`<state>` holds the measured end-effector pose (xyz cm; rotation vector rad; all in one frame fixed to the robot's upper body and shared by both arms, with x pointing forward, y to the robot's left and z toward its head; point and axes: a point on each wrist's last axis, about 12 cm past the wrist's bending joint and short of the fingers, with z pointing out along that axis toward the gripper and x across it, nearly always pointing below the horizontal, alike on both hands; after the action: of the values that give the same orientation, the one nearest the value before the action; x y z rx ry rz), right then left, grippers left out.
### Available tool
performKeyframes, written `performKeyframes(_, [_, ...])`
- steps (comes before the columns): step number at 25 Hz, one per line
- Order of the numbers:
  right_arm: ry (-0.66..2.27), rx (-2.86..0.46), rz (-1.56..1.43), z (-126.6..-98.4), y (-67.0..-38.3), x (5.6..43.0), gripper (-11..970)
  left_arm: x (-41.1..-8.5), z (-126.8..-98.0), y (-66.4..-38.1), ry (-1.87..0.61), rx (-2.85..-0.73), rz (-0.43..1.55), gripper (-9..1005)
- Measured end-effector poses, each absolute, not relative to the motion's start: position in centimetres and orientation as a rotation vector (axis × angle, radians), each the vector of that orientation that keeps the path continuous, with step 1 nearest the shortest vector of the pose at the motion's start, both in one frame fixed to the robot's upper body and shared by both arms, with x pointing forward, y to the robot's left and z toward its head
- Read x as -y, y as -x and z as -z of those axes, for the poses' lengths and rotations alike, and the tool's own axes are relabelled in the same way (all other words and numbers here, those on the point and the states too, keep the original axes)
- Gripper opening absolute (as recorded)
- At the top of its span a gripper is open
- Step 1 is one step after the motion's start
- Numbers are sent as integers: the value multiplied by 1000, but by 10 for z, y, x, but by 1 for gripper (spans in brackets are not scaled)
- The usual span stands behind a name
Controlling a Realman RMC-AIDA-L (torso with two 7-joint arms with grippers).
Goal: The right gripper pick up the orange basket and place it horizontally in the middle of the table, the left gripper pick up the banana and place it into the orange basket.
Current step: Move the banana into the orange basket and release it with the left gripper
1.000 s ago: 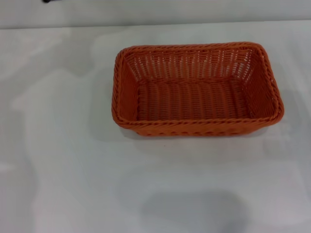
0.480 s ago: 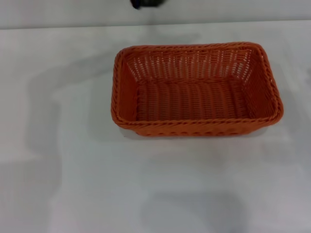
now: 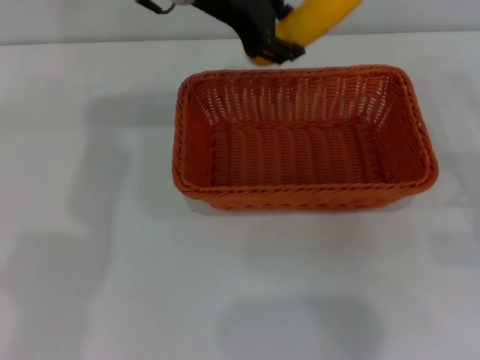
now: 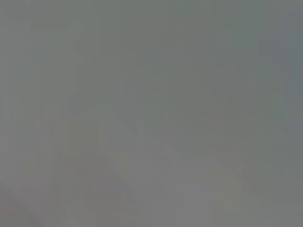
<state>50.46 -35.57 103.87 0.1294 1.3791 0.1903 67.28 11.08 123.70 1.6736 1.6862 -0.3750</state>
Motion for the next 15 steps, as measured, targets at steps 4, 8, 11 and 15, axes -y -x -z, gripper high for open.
performKeyframes(4, [-124, -1377, -183, -1040, -505, 357, 857, -99, -1237, -665, -1742, -1759, 396, 536])
performKeyframes(8, [-126, -1380, -176, -1039, -503, 359, 857, -93, -1235, -660, -1745, -1801, 433, 537])
performKeyframes(11, [-131, -1381, -170, -1038, -501, 361, 857, -90, -1233, -658, -1745, -1820, 428, 538])
performKeyframes(15, [-135, -1382, -166, -1037, -499, 362, 857, -88, -1230, -656, -1783, -1844, 400, 540])
